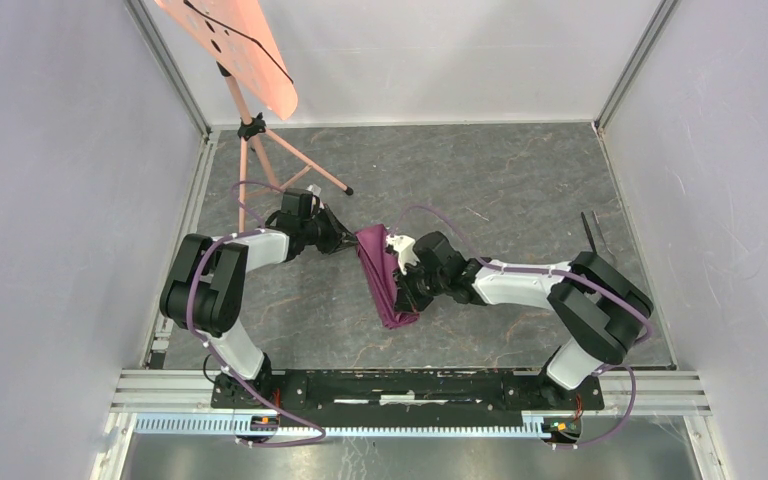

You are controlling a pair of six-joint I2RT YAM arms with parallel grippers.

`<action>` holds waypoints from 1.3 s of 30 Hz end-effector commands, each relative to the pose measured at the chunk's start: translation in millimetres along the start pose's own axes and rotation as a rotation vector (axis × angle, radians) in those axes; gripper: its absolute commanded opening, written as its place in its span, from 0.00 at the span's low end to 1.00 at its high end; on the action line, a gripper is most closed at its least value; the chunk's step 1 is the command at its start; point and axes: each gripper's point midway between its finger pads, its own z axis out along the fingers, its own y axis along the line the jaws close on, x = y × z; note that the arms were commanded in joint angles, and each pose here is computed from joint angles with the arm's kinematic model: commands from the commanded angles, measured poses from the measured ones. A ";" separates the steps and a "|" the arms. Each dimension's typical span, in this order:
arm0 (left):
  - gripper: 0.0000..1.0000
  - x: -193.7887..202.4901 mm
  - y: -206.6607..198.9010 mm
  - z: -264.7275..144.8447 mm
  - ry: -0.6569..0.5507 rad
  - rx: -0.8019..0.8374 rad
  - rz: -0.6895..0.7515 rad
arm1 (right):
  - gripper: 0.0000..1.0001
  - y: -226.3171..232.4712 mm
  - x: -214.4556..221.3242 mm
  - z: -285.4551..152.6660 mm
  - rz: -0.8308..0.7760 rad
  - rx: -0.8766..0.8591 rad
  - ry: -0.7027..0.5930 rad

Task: Fold the napkin into a case and place the utensils inside
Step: Stuff the smaller-rectangle-folded napkin at the center of the board.

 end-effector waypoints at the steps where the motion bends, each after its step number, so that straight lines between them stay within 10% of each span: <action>1: 0.10 -15.6 -22.6 -5.6 -0.037 0.062 0.022 | 0.18 12.0 -40.1 -3.2 -0.037 -0.011 -0.086; 9: 0.10 -10.2 -20.7 -6.9 -0.023 0.063 0.019 | 0.54 -0.4 -129.6 -14.2 -0.160 0.144 -0.251; 39: 0.09 -14.0 -31.5 -13.0 -0.021 0.082 0.022 | 0.50 -55.7 -168.5 57.7 -0.228 0.330 -0.236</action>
